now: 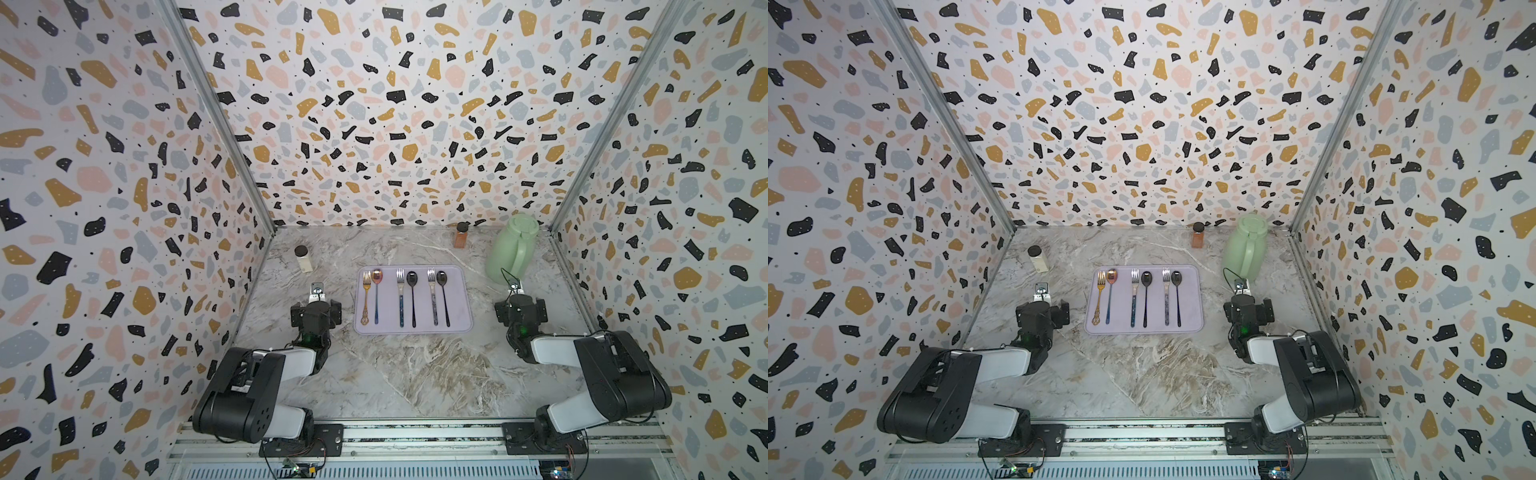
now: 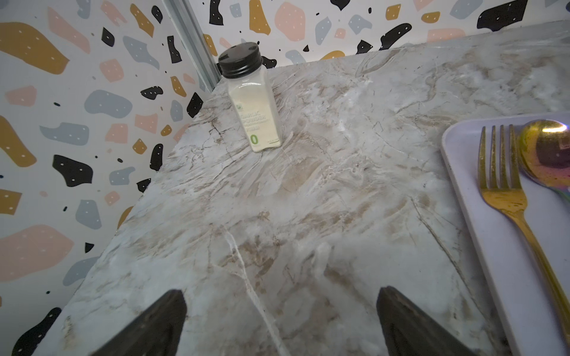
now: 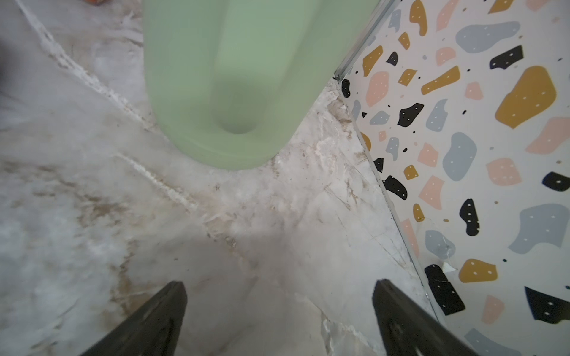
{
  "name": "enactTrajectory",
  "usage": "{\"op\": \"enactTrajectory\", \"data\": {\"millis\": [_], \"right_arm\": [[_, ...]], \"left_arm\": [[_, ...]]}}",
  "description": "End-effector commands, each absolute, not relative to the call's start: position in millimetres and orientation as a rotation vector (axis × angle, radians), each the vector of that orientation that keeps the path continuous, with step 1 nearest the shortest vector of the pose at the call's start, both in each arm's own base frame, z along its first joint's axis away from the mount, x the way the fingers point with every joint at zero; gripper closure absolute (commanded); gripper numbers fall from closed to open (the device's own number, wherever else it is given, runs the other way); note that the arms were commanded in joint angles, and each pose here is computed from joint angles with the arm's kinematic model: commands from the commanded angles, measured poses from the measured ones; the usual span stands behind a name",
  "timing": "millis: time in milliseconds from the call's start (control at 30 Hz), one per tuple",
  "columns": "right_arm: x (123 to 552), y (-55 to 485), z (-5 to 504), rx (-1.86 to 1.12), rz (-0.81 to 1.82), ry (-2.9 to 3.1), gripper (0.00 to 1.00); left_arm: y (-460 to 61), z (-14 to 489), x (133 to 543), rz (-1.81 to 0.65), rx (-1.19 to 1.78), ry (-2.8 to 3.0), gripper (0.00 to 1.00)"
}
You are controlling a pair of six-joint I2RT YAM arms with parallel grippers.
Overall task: Set the spoon and fork side by side
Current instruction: Reset both arms
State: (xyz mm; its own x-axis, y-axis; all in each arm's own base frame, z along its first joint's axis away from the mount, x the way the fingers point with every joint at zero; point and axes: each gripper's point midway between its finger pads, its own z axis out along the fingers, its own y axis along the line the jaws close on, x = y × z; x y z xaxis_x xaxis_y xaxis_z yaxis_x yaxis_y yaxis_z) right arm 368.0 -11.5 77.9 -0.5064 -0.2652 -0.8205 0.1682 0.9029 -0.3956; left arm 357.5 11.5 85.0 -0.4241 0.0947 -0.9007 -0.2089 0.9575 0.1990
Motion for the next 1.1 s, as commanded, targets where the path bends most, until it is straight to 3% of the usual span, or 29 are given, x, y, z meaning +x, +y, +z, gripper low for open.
{"op": "enactTrajectory", "data": {"millis": [0,167,1067], "right_arm": [[380,-9,102,-0.008,-0.393,1.928,0.00],[378,-17,90,0.023,-0.208,1.882,0.00],[381,-20,85,0.040,-0.213,1.944,0.00]], "left_arm": [[11,103,365,0.301,-0.119,1.897,0.00],[11,102,365,0.301,-0.117,1.903,0.00],[11,102,365,0.302,-0.116,1.903,0.00]]}}
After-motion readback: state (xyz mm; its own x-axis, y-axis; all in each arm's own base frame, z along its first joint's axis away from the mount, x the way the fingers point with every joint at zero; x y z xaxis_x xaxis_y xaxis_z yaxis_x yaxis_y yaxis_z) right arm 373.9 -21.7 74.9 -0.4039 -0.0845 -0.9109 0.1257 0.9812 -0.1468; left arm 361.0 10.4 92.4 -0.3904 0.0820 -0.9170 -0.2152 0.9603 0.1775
